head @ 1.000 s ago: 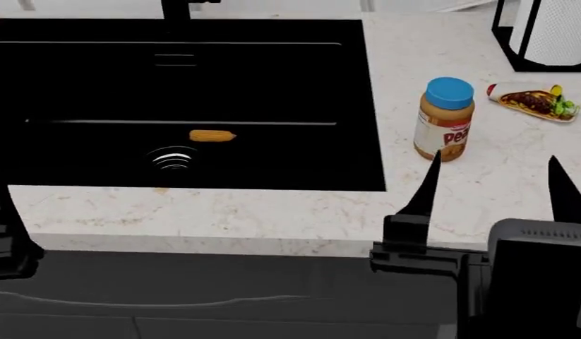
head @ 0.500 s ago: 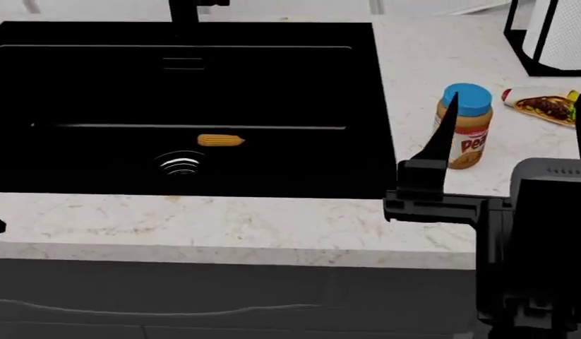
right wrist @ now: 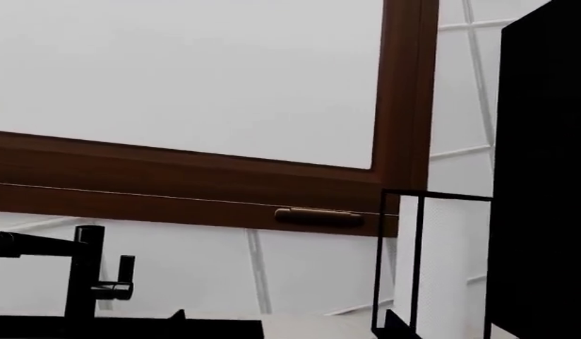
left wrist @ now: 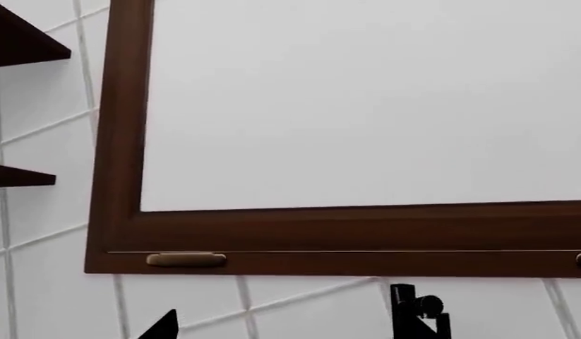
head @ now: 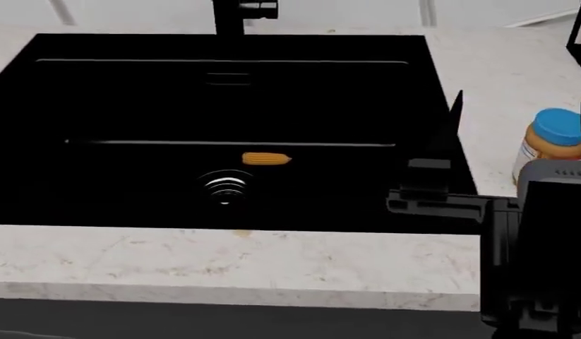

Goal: Turn the sink spout to the right.

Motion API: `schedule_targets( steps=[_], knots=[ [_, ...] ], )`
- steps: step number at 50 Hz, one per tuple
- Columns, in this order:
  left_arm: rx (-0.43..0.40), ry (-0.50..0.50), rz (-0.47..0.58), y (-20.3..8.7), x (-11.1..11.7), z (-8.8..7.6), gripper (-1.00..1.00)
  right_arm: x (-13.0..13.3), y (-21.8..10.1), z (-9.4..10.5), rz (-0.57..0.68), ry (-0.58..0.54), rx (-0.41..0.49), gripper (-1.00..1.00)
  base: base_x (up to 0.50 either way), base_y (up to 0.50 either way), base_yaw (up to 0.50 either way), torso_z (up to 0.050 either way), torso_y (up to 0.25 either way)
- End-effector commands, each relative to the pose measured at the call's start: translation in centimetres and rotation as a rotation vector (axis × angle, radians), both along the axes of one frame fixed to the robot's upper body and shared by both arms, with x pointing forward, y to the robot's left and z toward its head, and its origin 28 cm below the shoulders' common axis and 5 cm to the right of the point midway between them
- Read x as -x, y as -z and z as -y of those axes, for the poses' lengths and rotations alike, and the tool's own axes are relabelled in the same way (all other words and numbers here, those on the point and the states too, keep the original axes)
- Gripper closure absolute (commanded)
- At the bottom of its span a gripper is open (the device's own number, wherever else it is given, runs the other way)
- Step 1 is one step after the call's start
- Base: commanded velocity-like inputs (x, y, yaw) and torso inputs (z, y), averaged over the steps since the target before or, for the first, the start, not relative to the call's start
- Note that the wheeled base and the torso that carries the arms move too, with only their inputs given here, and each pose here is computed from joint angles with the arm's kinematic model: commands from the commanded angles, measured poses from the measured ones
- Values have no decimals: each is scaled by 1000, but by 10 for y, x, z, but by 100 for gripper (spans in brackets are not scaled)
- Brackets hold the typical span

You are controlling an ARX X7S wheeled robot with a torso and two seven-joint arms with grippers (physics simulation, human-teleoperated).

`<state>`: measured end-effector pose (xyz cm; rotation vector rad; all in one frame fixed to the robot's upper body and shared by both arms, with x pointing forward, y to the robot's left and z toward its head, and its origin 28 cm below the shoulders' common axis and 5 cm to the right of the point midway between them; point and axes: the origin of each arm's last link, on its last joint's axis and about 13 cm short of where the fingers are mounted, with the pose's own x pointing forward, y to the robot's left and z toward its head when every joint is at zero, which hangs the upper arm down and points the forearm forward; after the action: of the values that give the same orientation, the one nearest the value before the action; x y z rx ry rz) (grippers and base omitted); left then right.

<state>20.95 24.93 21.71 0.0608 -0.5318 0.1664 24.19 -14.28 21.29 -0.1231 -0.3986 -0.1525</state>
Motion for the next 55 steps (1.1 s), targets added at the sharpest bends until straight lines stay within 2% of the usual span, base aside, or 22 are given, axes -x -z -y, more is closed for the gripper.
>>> schedule_targets(
  steps=[1,27,55],
  knots=[
    [2,5,5,-1,-1,0,-100,2,0,0,3,3,-3,-100,172,312,0,0,0],
    [0,16,10,-4,-3,2,-100,3,-2,4,2,34,-12,-100,210,283,0,0,0],
    [3,26,2,-1,-2,3,-100,5,1,4,-8,49,-32,-100,261,8,0,0,1]
  ],
)
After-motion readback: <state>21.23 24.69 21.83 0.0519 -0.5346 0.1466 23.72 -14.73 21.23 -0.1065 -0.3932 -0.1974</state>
